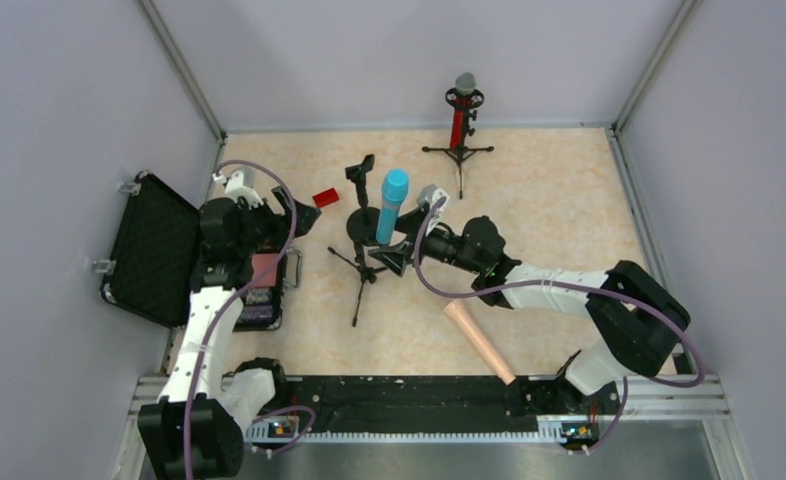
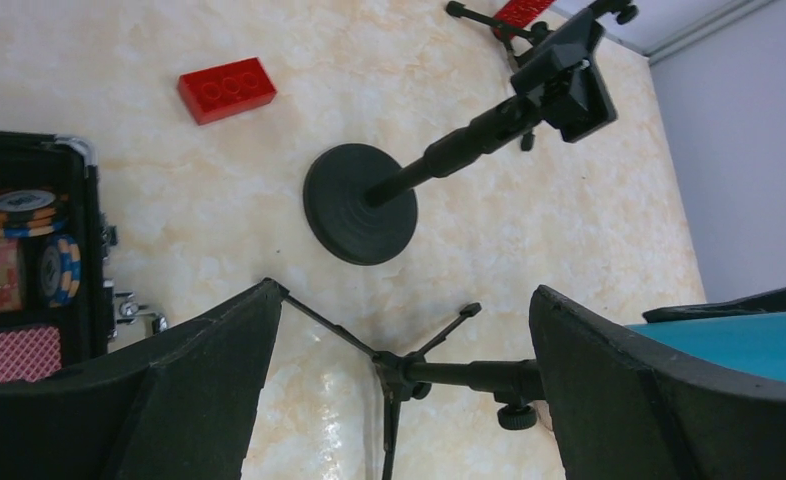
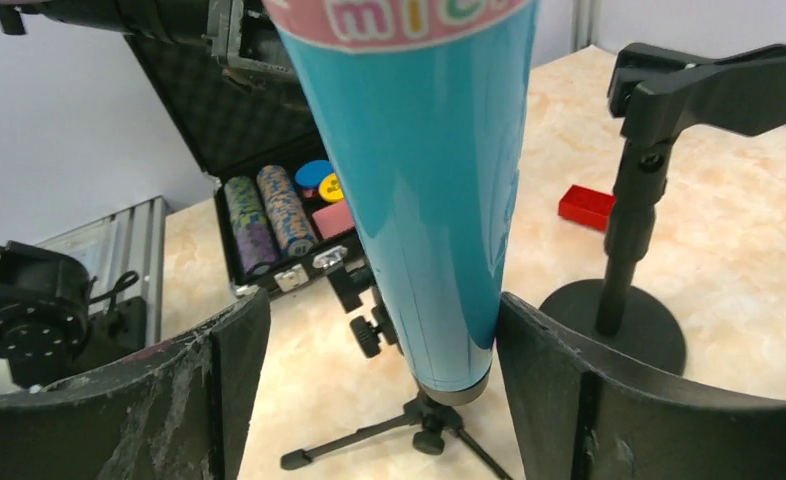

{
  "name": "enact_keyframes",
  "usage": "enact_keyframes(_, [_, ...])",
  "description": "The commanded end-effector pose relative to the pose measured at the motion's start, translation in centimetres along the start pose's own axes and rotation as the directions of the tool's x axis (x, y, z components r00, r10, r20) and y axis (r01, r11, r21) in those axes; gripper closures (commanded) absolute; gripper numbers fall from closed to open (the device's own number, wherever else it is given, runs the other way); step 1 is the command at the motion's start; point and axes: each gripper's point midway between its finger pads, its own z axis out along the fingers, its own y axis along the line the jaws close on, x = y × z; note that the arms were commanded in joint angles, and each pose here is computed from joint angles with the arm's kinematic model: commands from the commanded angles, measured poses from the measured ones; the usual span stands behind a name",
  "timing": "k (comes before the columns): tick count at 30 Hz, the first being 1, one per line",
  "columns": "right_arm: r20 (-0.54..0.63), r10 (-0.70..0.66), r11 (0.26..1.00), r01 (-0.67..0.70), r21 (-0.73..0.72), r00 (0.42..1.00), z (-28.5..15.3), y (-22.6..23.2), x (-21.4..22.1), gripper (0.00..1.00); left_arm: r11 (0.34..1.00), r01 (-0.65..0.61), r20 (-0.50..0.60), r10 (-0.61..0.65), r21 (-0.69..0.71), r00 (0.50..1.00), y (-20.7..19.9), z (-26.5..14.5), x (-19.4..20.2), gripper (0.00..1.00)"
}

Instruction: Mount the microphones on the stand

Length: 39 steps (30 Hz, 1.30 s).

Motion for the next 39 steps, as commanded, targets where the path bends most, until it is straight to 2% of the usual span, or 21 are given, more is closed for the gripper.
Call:
enact_keyframes(1, [0.064,-0.009,0.996,0.015,-0.089,0.998,-0.9,2.9,-3.7,0.19,0.981,-0.071,0.060,0.061,0.181,0.996,-3.2,-0.4,-1.4,0.01])
enact_keyframes(5, [0.089,0.007,0.997,0.000,-0.079,0.996,-2.0,3.2,-4.6,0.16,0.930,-0.089,0.050,0.077,0.356,0.996,-5.9,-0.7,-0.8,0.01])
enact_keyframes(15, [0.112,0.094,0.993,-0.086,-0.081,0.989,-4.3,2.6,-4.6,0.13,0.872,-0.046,-0.027,0.068,0.488,0.997,-7.7,-0.8,0.8,0.04])
enact_keyframes(19, [0.120,0.127,0.989,-0.117,-0.093,0.985,-4.8,2.3,-4.6,0.13,0.845,-0.059,-0.075,0.116,0.531,0.990,-9.0,-0.7,2.3,0.05])
enact_keyframes(26, [0.119,0.140,0.988,-0.130,-0.089,0.983,-5.4,2.0,-4.5,0.13,0.791,-0.260,-0.092,0.369,0.554,0.925,-11.3,-1.1,6.2,0.03])
enact_keyframes(33, [0.122,0.138,0.988,-0.128,-0.082,0.983,-5.8,1.9,-4.5,0.13,0.751,-0.490,0.017,0.540,0.443,0.842,-10.7,-1.3,6.9,0.02])
enact_keyframes(39, [0.121,0.138,0.988,-0.128,-0.083,0.983,-5.9,1.9,-4.4,0.13,0.718,-0.541,0.026,0.591,0.437,0.806,-11.0,-1.1,7.6,0.05])
